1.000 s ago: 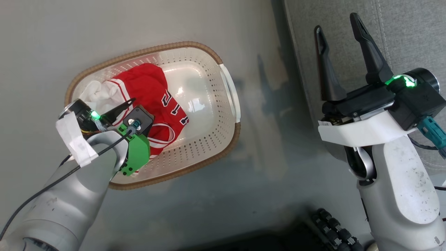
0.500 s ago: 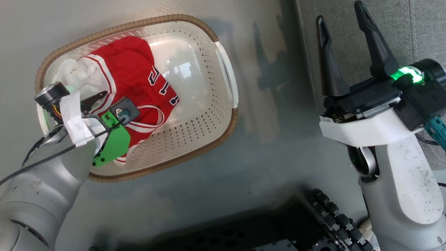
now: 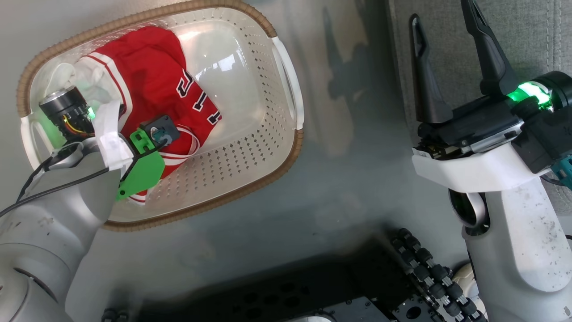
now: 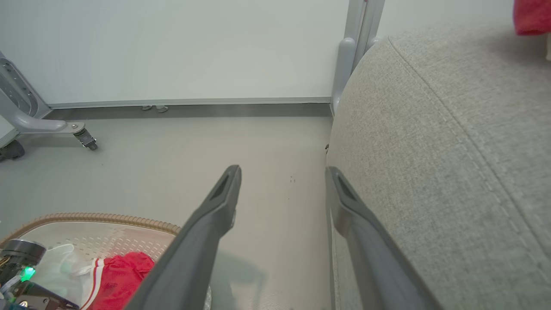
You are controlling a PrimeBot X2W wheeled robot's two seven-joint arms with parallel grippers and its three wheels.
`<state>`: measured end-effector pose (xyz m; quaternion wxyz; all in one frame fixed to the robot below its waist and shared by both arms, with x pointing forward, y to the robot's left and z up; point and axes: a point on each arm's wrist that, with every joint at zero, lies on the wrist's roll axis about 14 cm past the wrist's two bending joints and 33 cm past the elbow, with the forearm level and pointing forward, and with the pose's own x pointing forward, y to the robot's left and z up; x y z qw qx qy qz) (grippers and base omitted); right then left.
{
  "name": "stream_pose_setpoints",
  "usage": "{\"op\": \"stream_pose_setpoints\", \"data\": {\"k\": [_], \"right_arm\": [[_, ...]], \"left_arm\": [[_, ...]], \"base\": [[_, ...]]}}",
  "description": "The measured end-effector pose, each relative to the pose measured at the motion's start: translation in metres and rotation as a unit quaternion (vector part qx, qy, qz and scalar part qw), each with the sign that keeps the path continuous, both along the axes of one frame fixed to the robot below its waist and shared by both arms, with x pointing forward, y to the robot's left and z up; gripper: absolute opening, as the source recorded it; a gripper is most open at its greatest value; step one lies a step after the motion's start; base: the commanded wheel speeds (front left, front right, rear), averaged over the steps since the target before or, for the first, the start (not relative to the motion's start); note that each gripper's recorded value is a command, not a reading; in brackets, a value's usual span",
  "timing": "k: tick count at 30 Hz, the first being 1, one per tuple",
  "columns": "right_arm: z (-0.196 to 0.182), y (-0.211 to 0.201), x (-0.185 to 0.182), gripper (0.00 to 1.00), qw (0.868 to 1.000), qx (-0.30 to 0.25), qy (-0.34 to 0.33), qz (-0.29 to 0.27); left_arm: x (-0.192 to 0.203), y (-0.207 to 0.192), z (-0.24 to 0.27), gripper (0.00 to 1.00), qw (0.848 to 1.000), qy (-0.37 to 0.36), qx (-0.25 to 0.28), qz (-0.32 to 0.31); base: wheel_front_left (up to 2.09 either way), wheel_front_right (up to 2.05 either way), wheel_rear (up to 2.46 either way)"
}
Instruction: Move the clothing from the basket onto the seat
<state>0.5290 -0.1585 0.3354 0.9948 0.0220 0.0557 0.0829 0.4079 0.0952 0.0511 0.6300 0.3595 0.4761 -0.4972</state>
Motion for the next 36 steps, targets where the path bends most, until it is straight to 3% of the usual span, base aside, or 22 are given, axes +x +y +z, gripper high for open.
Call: {"op": "stream_pose_setpoints", "data": {"k": [1, 2, 8, 21, 36], "right_arm": [[-0.001, 0.0, 0.0, 1.0, 1.0, 0.0, 0.001, 0.0], [-0.002, 0.0, 0.0, 1.0, 1.0, 0.0, 0.002, 0.0], [-0.001, 0.001, 0.001, 1.0, 1.0, 0.0, 0.0, 0.001], [0.03, 0.009, 0.0, 1.0, 1.0, 0.005, -0.024, 0.007], [0.089, 0.021, -0.011, 1.0, 0.998, 0.017, -0.066, 0.016]], "left_arm": [[-0.002, 0.0, -0.001, 0.04, 1.0, 0.003, 0.004, -0.002], [-0.004, 0.0, -0.003, 0.0, 1.0, 0.006, 0.008, -0.005], [-0.005, -0.005, 0.002, 0.0, 1.0, 0.006, 0.004, -0.006], [0.005, -0.036, 0.048, 0.0, 0.997, -0.028, -0.071, 0.013], [0.03, -0.06, 0.144, 0.0, 0.975, -0.107, -0.177, 0.086]], "base": [[0.0, 0.0, 0.0], [0.0, 0.0, 0.0], [0.0, 0.0, 0.0], [0.0, 0.0, 0.0], [0.0, 0.0, 0.0]]}}
